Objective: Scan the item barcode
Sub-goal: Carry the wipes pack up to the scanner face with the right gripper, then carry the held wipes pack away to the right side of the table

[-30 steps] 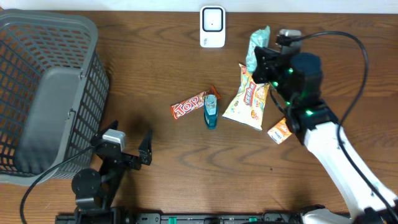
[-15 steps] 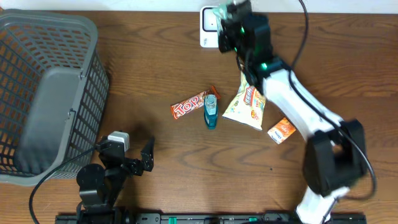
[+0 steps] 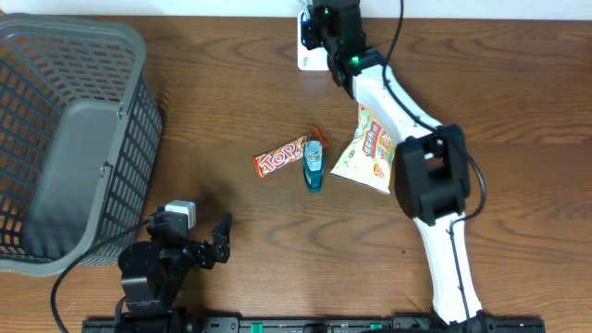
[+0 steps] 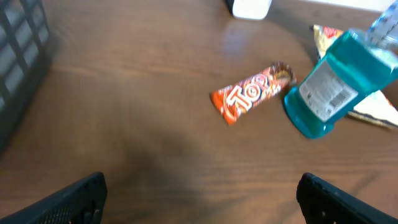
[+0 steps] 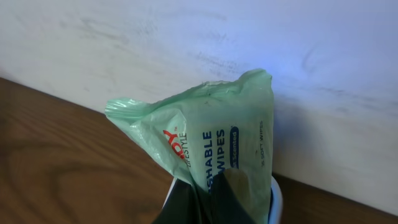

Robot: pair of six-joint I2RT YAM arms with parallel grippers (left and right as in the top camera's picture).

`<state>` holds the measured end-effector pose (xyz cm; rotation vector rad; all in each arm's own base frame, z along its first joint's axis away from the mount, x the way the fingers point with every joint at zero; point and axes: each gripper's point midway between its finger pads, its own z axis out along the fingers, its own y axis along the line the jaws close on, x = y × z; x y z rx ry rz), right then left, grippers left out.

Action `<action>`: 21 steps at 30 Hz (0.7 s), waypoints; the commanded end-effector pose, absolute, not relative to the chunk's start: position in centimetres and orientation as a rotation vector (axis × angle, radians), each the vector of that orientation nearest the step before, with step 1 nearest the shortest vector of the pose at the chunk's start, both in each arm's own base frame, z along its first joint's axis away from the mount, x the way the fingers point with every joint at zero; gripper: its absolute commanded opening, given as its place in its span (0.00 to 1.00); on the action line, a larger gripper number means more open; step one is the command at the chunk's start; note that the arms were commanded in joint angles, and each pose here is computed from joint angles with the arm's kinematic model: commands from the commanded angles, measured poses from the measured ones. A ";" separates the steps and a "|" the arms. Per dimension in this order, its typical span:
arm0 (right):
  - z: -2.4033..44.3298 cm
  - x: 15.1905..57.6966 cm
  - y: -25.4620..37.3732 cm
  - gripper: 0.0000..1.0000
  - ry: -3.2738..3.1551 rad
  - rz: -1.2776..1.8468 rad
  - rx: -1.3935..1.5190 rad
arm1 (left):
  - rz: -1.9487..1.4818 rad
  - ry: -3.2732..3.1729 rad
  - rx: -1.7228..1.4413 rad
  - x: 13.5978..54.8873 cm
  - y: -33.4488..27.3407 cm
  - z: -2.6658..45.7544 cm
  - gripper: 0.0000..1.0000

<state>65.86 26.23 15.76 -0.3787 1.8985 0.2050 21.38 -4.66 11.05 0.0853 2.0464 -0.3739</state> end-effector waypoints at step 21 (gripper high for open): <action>27.5 60.1 3.7 0.01 2.039 -0.706 0.202 | -0.403 2.193 0.048 19.5 -4.8 8.1 0.98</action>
